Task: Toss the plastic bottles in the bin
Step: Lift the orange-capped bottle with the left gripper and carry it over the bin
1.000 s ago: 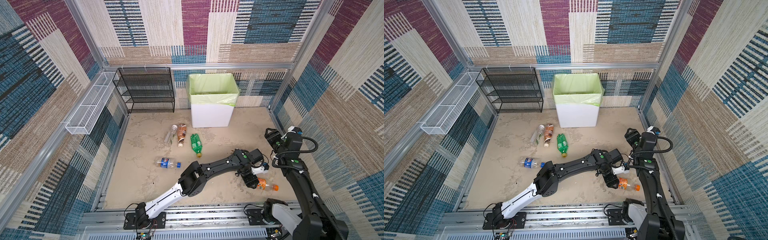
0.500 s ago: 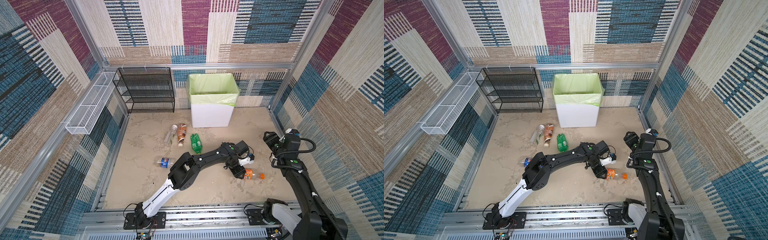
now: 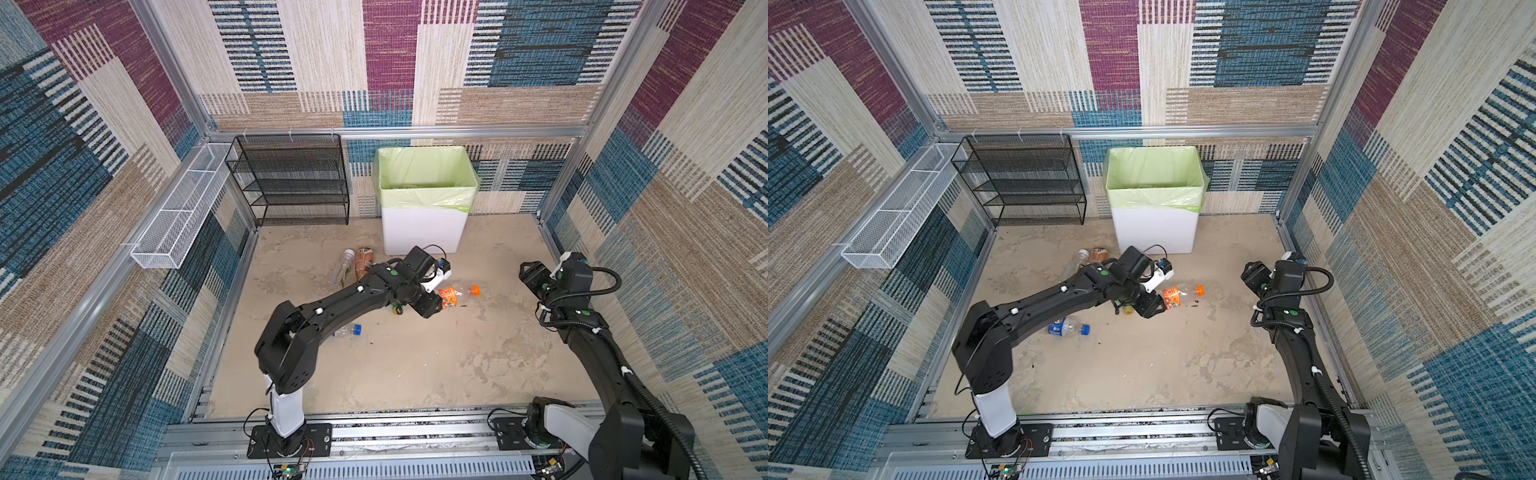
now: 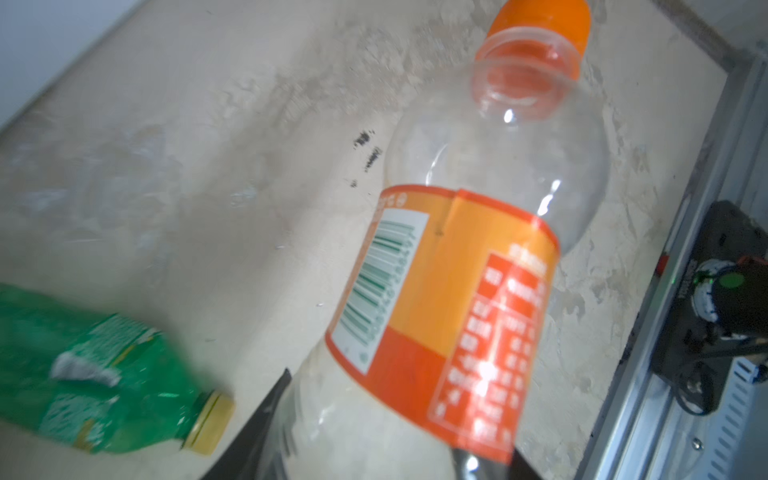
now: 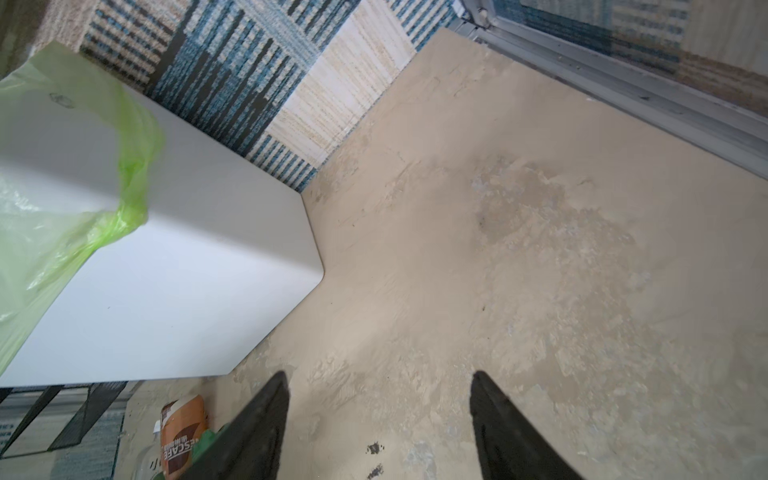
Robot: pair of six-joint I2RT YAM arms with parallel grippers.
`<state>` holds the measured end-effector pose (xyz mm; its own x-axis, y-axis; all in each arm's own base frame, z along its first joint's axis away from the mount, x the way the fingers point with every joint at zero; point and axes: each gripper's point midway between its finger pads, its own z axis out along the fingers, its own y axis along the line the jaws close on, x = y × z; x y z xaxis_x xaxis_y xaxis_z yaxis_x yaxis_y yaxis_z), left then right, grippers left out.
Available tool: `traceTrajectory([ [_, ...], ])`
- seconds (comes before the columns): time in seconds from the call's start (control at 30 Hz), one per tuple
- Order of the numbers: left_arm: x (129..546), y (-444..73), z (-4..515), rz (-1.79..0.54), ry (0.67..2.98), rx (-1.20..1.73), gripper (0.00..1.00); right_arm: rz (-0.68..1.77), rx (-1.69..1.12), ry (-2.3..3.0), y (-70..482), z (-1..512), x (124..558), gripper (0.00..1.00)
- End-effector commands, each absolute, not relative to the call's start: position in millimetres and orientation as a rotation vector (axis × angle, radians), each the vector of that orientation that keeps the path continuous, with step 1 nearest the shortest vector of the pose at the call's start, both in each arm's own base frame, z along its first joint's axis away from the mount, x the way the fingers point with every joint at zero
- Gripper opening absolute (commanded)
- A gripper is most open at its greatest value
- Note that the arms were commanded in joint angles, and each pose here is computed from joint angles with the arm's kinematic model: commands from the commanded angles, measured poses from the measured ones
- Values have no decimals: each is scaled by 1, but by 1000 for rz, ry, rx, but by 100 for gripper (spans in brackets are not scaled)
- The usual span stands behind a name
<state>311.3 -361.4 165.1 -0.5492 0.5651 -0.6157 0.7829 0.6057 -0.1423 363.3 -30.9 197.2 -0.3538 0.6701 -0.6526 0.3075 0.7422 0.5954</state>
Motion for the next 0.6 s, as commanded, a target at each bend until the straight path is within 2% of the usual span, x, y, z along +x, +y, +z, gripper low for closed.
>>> traceTrajectory([
  [0.0,338,-340,220,-522,2150,833,51,376,659,1971,-27,203,367,70],
  [0.2,349,-271,333,-425,1754,524,52,367,580,1987,-8,208,375,70],
  [0.4,321,-217,423,-363,1309,315,52,347,524,1989,11,215,385,70],
  [0.57,287,-200,478,-356,961,278,53,321,503,1979,19,221,387,70],
])
